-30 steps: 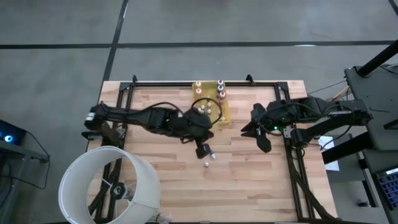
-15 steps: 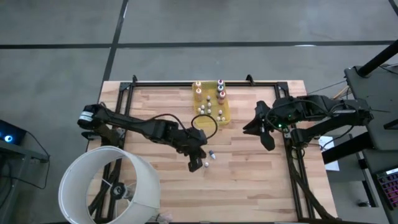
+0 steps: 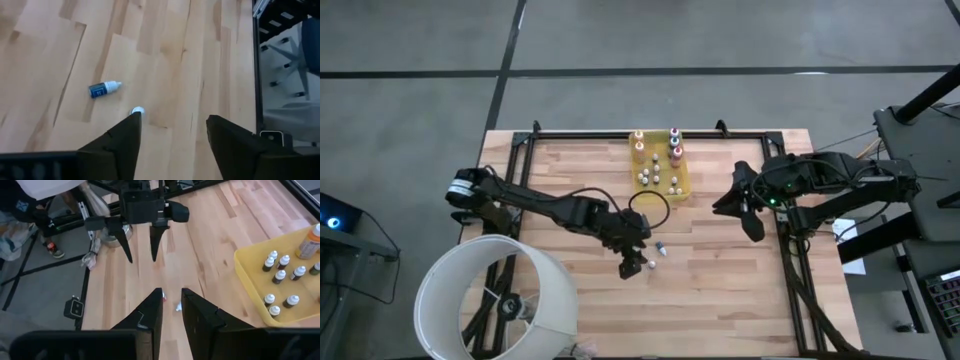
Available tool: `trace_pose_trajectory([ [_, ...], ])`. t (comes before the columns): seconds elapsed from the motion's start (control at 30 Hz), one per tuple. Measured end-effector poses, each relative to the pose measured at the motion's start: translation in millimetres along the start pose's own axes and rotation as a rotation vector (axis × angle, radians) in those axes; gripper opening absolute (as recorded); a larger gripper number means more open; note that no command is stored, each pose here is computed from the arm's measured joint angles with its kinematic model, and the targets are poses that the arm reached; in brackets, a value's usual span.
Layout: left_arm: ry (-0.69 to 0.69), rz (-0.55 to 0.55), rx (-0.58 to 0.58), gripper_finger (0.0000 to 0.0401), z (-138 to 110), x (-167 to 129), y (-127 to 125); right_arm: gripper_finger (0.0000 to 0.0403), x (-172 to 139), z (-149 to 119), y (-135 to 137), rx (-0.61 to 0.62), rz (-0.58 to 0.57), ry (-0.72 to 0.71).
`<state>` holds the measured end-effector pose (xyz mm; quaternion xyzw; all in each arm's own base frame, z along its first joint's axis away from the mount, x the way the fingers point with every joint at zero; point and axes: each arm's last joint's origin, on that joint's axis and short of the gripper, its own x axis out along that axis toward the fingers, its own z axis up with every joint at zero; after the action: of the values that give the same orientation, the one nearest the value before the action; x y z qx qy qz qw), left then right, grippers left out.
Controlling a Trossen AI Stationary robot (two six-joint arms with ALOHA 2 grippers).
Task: Pick & Place food coloring
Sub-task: Put the small red food coloring bottle into the yellow bin
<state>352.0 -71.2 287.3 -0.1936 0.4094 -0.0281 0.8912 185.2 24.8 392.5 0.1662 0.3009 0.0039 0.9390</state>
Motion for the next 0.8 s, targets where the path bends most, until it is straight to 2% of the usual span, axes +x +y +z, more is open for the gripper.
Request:
trace_pose_trajectory([
  [0.17,-0.013,0.021,0.038,0.0204,1,2,1,0.0063,-2,-4,-2,-0.002,-0.016,0.038],
  [0.37,0.006,0.034,0.054,0.0204,3,29,6,0.0063,-12,-6,-3,-0.007,-0.007,0.014],
  [0.47,0.058,0.041,0.082,0.0204,3,44,7,0.0063,-18,-6,-3,-0.009,-0.021,-0.010],
  [0.8,0.192,0.086,0.209,0.0204,32,55,-7,0.0063,-32,-9,-6,-0.009,-0.038,-0.049],
])
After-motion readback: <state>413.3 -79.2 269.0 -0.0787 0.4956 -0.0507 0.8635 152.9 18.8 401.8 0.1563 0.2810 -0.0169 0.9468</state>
